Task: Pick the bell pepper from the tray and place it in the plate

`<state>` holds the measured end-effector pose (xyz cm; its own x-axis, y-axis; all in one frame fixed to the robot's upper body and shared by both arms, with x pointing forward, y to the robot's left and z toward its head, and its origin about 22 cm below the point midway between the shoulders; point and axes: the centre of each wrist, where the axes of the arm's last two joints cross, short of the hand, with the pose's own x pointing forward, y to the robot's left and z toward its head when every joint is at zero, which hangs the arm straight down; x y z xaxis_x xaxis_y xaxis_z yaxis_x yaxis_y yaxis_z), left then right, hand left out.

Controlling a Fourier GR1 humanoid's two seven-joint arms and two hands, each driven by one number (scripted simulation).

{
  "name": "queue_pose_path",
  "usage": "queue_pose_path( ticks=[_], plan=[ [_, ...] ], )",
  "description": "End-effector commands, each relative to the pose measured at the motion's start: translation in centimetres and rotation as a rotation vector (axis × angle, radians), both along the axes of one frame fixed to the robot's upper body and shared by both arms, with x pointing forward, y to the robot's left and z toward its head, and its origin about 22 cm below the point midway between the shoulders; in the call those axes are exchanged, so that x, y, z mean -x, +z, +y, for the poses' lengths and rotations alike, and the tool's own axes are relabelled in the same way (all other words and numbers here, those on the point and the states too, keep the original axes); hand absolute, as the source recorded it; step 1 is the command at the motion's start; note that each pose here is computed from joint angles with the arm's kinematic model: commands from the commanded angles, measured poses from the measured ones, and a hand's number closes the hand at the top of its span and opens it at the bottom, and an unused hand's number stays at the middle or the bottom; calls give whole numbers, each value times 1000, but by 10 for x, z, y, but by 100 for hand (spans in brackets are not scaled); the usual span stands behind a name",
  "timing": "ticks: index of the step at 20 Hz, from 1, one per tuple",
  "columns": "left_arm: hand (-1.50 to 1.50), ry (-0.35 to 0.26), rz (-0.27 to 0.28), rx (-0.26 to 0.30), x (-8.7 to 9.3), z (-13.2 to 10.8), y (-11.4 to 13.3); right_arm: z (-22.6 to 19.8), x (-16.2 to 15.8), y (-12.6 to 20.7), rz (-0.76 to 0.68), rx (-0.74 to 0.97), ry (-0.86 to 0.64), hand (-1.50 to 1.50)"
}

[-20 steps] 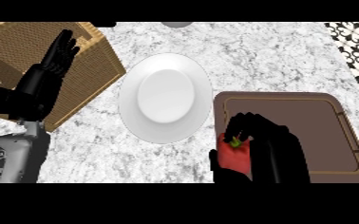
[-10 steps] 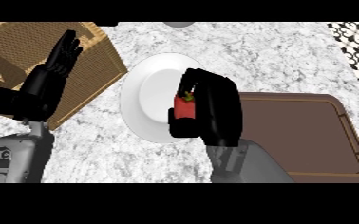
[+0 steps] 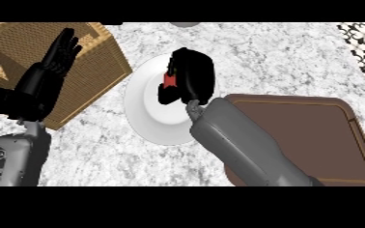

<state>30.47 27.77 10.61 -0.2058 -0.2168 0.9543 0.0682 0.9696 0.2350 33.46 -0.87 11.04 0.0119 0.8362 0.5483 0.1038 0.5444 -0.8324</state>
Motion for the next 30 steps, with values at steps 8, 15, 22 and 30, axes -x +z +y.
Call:
queue_pose_path(
  ticks=[8,15,22,30],
  plan=[
    [0,-50,-13,10,-8,-21,7,-9,-41,-48,90,-82,-138,-150],
    [0,-54,-23,-1,-11,-33,-10,-2,-38,-38,3,-296,-47,-150],
    [0,-52,-6,9,-6,-12,-1,-6,-40,-31,-143,-527,-112,-150],
    [0,13,5,-4,11,0,0,-36,-38,-41,-180,-680,-146,-150]
  ],
)
